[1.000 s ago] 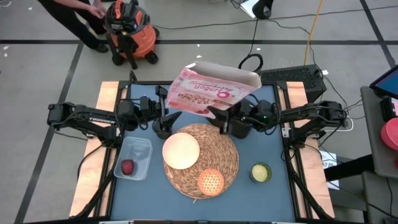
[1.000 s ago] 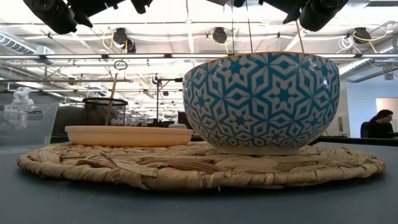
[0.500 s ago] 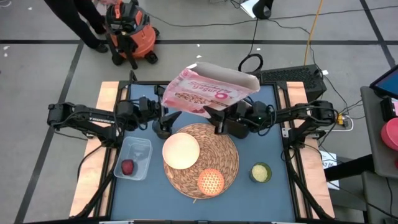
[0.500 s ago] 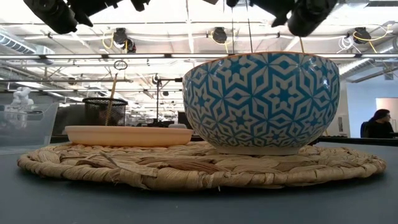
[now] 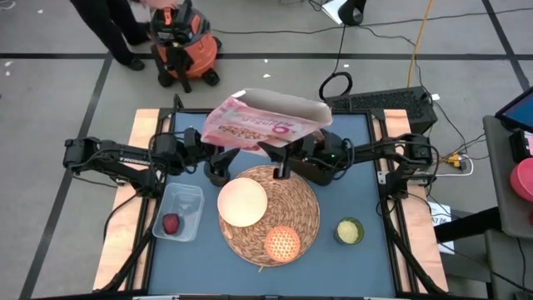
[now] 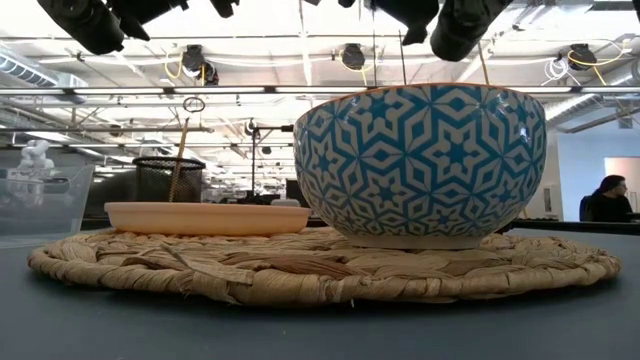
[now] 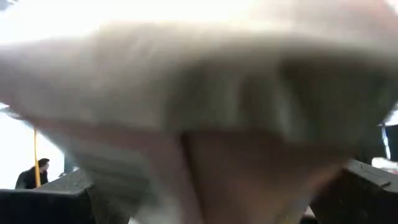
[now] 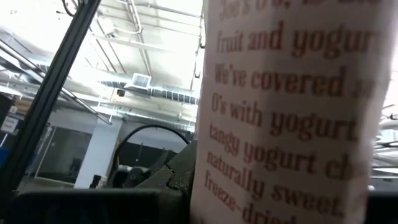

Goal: Arrange a breakfast setting
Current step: Pour the cereal into the orange bowl

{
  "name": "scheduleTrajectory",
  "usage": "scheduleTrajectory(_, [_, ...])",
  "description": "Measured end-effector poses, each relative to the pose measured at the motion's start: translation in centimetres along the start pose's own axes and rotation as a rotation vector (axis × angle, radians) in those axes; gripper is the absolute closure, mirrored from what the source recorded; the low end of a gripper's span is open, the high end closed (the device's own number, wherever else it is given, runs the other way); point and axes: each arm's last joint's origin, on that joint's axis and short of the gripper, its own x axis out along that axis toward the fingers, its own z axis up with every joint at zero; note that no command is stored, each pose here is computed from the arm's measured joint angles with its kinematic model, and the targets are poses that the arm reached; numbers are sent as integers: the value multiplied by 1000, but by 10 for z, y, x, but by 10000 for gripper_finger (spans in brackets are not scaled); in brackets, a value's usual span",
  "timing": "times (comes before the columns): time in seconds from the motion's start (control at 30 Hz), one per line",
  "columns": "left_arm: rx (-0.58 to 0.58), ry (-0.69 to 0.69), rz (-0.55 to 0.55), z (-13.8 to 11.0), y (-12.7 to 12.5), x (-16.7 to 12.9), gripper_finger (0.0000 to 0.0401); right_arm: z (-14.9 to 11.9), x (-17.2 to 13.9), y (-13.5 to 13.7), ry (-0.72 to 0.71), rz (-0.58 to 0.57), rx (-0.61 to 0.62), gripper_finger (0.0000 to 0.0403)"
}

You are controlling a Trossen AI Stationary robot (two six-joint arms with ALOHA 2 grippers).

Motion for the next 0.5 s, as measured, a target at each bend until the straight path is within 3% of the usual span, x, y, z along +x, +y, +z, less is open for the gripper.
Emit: scheduleTrajectory(0.5, [16,-59,9,6,-2,0,34,-2,0,0,17,2,-2,305])
